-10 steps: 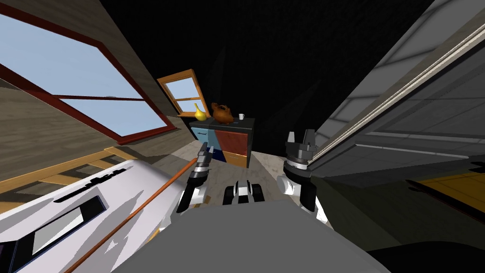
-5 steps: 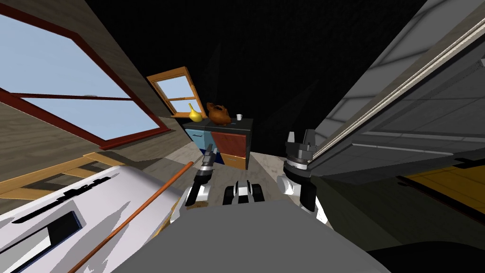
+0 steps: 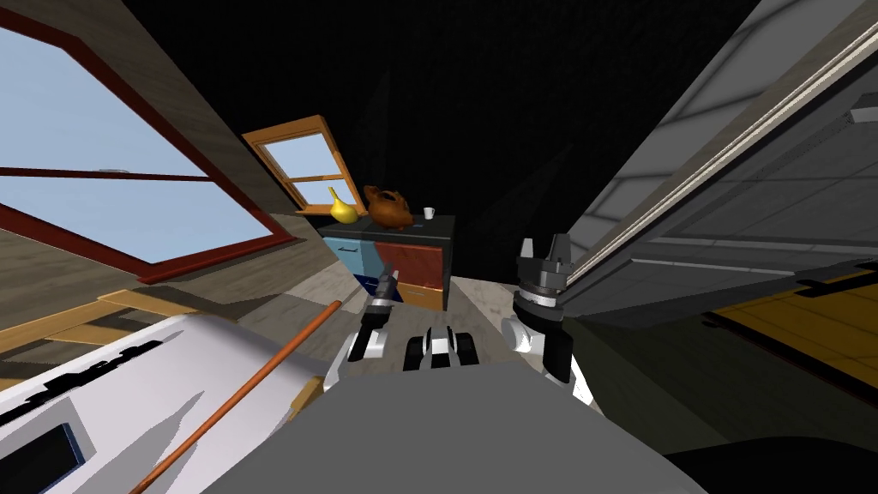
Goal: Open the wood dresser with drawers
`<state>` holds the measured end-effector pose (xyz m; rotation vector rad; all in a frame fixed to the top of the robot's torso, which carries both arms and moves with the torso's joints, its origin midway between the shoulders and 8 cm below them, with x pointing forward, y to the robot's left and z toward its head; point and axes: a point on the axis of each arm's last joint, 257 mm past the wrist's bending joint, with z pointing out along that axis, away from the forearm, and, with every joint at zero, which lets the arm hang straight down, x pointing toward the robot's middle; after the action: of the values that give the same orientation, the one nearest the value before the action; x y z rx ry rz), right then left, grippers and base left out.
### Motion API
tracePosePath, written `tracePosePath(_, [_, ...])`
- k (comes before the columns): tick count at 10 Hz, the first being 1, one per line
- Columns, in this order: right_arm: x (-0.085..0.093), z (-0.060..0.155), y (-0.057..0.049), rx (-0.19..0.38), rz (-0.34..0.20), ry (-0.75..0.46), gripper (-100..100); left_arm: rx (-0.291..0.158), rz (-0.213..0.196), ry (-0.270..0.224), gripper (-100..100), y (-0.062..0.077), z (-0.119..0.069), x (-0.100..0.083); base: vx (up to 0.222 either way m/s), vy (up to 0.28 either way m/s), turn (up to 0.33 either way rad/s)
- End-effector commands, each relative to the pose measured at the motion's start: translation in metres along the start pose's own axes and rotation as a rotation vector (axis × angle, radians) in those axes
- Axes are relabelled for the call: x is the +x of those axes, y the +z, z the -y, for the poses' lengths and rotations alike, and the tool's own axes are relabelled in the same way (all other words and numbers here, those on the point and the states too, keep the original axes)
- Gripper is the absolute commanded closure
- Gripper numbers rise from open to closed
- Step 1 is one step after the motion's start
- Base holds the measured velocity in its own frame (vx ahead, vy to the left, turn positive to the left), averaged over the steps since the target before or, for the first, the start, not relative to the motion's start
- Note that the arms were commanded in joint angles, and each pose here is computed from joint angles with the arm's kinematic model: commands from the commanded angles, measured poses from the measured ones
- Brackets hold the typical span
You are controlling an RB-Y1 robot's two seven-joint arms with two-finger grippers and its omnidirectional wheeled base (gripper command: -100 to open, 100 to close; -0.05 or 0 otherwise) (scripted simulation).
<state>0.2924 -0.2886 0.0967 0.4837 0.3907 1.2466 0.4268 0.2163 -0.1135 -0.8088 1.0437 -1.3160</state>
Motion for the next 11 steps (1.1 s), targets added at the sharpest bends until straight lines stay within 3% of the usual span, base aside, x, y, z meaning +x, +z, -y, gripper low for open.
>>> tracePosePath(1, [0.0, 0.0, 0.0, 0.0, 0.0, 0.0, 0, -0.049, -0.022, 0.005, -100, 0.001, -0.025, 0.008, 0.076, 0.001, -0.083])
tracePosePath(5, [0.0, 0.0, 0.0, 0.0, 0.0, 0.0, 0, -0.135, -0.065, 0.022, -100, 0.0, -0.067, 0.024, 0.099, -0.004, -0.086])
tracePosePath(9, [0.0, 0.0, 0.0, 0.0, 0.0, 0.0, 0, -0.192, -0.1, 0.046, -100, -0.003, -0.095, 0.033, 0.069, 0.004, -0.068])
tracePosePath(11, [0.0, 0.0, 0.0, 0.0, 0.0, 0.0, 0, -0.184, -0.092, 0.043, -100, 0.001, -0.084, 0.029, 0.048, -0.002, -0.018])
